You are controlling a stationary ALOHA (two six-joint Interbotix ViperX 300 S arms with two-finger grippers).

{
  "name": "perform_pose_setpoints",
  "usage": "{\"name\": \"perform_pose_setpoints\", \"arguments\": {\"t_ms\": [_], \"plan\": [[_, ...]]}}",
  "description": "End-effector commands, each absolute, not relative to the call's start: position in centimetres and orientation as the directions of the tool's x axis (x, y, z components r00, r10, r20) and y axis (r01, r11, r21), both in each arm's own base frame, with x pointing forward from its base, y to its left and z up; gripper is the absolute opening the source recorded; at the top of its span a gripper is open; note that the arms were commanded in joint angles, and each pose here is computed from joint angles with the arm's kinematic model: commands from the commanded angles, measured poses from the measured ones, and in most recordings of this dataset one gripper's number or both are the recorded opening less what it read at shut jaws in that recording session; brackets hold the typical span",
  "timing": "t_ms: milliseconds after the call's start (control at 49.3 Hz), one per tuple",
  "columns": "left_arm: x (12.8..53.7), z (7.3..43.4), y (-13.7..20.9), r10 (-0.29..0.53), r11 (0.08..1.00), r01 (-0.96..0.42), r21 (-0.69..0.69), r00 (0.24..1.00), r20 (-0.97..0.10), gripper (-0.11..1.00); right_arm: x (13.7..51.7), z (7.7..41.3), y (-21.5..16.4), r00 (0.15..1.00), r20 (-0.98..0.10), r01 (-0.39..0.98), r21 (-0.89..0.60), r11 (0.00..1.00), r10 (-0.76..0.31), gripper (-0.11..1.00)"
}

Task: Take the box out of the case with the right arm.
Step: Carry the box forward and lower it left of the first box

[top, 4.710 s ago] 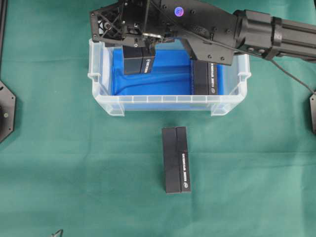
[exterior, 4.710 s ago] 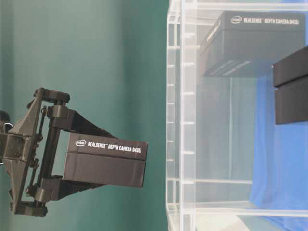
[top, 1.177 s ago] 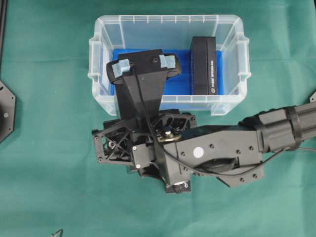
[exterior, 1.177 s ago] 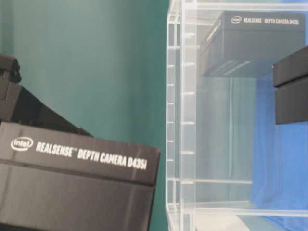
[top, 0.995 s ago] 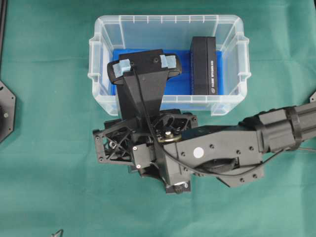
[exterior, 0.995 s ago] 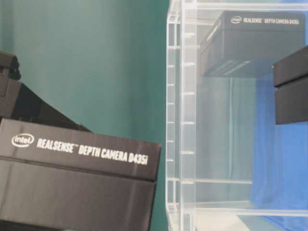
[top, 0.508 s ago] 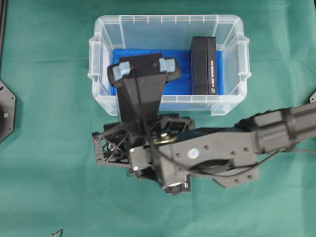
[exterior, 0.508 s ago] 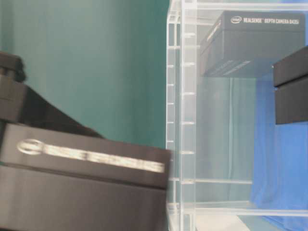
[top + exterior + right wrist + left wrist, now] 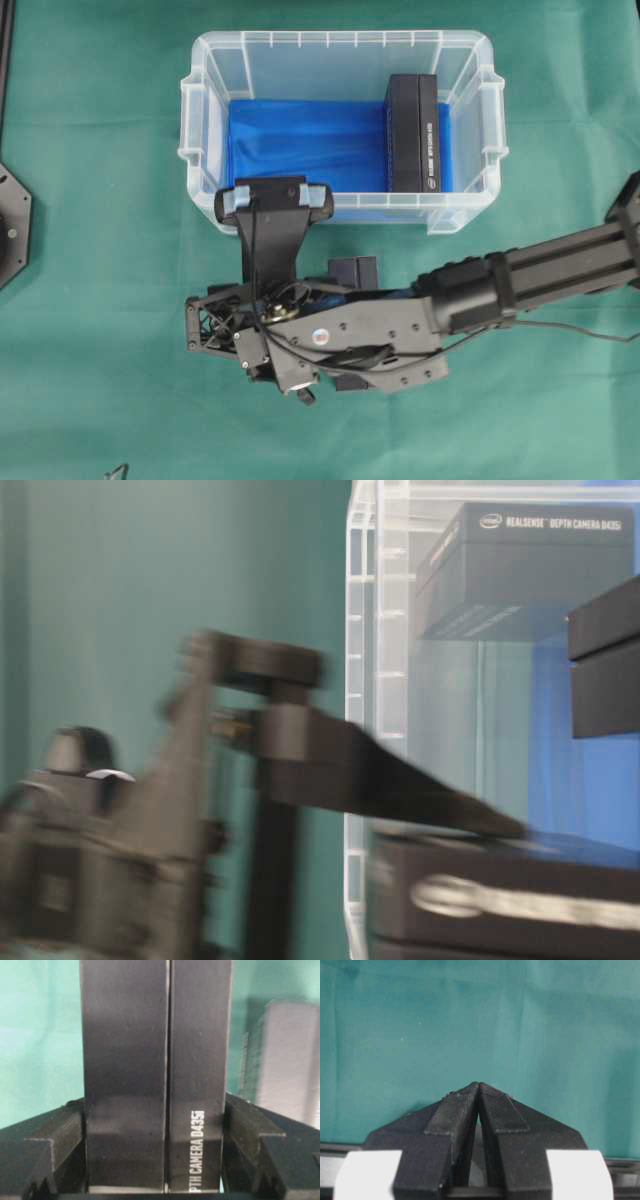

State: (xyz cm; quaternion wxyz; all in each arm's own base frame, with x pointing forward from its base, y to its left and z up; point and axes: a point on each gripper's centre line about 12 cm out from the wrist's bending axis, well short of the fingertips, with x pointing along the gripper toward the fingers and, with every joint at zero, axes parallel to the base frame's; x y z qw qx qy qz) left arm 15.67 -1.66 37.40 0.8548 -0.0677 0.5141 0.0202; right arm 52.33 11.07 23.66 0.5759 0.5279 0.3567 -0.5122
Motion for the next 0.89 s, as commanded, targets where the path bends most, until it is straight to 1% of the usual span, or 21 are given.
{"name": "perform_pose_setpoints", "arguments": {"t_ms": [0,122,244,548,670,711,812,873], "plan": [[15.7,37.8,-1.7,-0.036,0.990,-0.103,-0.097,0.483,-0.875,0.02,52.4,24.6,11.6,0.268,-0.944,0.955,0.287,-0.078,-0.193,0.68],[15.7,37.8,-1.7,-0.036,0.990,-0.103,-0.098,0.484,-0.874,0.02,52.9,23.0,12.0,0.270,-0.947,0.955,0.287,-0.078,-0.176,0.68],[15.7,37.8,-1.7,-0.036,0.990,-0.103,-0.097,0.483,-0.875,0.02,52.9,21.6,12.3,0.250,-0.954,0.959,0.268,-0.094,-0.167,0.68],[15.5,37.8,-1.7,-0.038,0.990,-0.102,-0.100,0.487,-0.873,0.02,52.7,20.3,12.4,0.232,-0.958,0.953,0.259,-0.157,-0.170,0.68],[15.5,37.6,-1.7,-0.039,0.990,-0.102,-0.100,0.482,-0.875,0.02,52.9,20.0,12.6,0.257,-0.953,0.949,0.281,-0.147,-0.160,0.68],[15.5,37.6,-1.7,-0.037,0.990,-0.102,-0.099,0.484,-0.874,0.02,52.9,19.8,12.6,0.257,-0.953,0.949,0.280,-0.145,-0.160,0.71],[15.5,37.6,-1.7,-0.039,0.990,-0.102,-0.100,0.482,-0.875,0.02,52.9,19.9,12.6,0.261,-0.952,0.948,0.284,-0.141,-0.159,0.85],[15.4,37.6,-1.7,-0.038,0.990,-0.102,-0.099,0.485,-0.874,0.02,52.9,19.9,12.7,0.261,-0.952,0.949,0.284,-0.140,-0.158,0.90]]}}
